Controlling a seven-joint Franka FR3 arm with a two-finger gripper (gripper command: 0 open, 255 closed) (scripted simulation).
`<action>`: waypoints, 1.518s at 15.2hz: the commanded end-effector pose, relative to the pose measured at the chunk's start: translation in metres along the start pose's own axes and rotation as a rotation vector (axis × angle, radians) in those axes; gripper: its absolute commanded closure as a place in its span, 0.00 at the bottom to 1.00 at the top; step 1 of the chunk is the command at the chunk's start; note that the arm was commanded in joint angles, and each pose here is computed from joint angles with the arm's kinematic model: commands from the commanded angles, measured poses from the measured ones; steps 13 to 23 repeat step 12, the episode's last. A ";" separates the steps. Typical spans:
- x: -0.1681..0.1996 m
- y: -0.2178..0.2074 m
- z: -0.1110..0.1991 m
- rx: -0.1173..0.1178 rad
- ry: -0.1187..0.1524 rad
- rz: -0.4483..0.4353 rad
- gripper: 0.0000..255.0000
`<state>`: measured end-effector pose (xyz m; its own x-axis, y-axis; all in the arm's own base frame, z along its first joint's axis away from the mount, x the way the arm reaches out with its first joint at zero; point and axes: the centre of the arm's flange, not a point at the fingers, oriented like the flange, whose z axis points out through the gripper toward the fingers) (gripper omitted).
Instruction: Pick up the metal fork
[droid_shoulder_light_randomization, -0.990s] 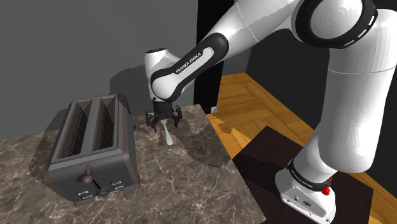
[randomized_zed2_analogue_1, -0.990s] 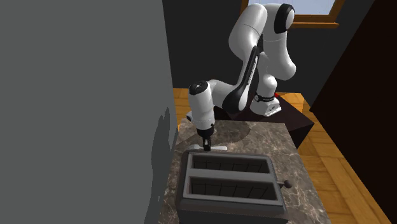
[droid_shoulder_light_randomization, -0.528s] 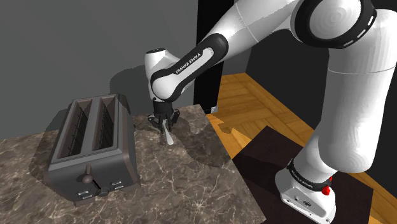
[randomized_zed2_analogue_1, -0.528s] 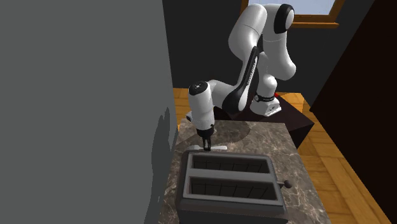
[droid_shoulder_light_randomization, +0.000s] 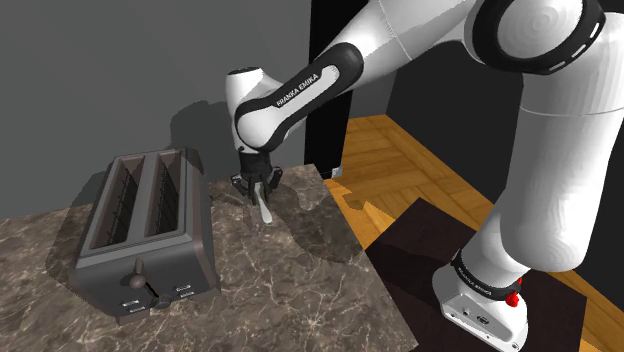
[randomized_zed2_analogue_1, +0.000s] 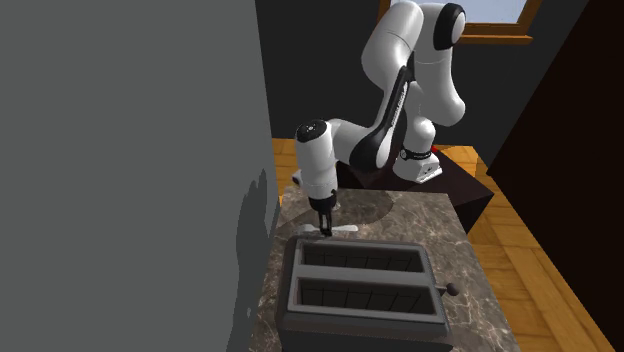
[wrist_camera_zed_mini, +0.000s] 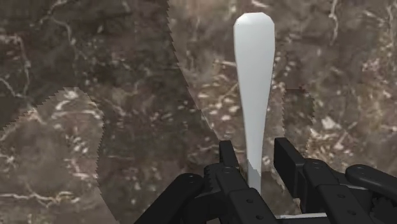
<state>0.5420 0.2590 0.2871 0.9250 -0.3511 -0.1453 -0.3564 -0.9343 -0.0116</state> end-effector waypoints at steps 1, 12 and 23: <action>-0.002 0.000 -0.011 0.000 0.000 0.000 1.00; -0.009 0.000 -0.059 0.000 0.000 0.000 1.00; -0.009 0.000 -0.059 0.000 0.000 0.000 1.00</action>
